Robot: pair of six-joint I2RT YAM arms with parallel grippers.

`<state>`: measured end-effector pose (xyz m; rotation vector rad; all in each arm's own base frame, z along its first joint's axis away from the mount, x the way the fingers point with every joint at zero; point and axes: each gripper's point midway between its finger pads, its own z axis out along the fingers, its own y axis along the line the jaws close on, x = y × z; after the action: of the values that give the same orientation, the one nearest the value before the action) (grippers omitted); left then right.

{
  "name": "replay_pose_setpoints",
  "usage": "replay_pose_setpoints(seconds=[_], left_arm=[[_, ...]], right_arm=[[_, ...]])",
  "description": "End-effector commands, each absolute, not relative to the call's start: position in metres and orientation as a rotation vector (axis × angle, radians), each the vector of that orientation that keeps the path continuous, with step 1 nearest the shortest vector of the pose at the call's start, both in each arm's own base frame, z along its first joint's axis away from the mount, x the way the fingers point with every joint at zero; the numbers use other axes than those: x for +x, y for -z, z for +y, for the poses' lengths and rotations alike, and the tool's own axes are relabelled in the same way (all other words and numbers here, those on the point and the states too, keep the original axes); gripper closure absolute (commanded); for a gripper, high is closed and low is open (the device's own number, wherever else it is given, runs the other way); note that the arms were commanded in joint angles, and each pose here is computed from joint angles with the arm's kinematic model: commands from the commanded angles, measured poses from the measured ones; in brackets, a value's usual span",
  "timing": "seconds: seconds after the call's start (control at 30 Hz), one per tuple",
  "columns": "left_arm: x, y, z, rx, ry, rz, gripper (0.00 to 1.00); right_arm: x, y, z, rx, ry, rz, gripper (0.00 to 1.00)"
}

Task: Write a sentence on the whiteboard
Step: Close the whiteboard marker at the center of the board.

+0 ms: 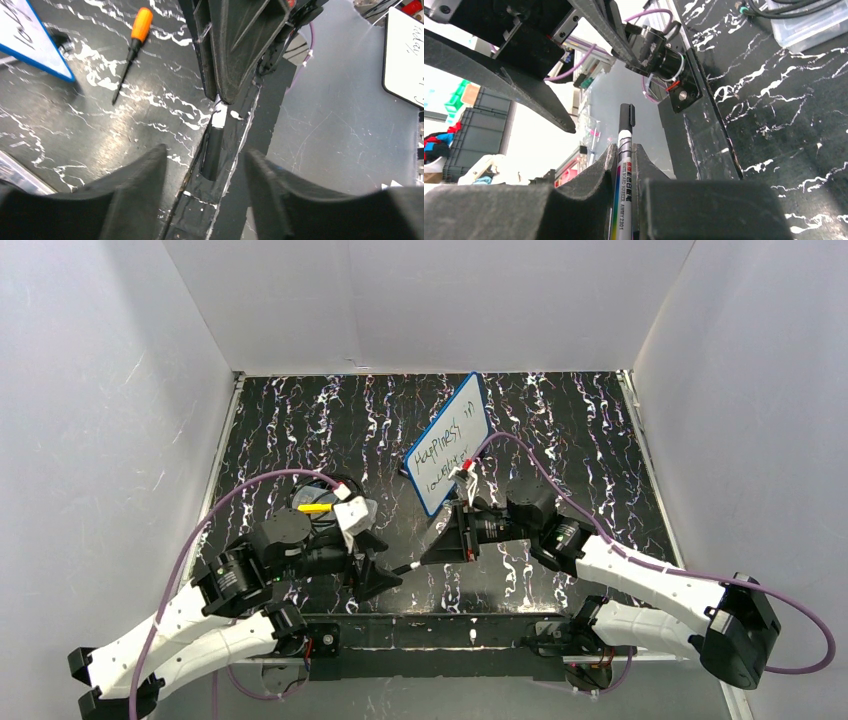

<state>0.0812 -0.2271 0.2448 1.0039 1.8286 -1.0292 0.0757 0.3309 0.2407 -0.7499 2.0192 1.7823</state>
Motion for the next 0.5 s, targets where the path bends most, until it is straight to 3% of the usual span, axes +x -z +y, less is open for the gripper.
replay_pose_setpoints(seconds=[0.0,0.33,0.47], left_arm=[[0.083,-0.260,-0.218,0.915,1.026,1.832,0.22],[0.070,-0.286,-0.231,0.694,1.286,1.858,0.21],[0.064,-0.297,-0.236,0.678,1.361,1.847,0.24]], right_arm=[[0.074,-0.274,0.334,-0.753,-1.866,1.859,0.99],[0.073,-0.309,0.328,-0.719,-1.897,1.720,0.99],[0.069,-0.316,0.325,-0.724,-1.913,1.690,0.99]])
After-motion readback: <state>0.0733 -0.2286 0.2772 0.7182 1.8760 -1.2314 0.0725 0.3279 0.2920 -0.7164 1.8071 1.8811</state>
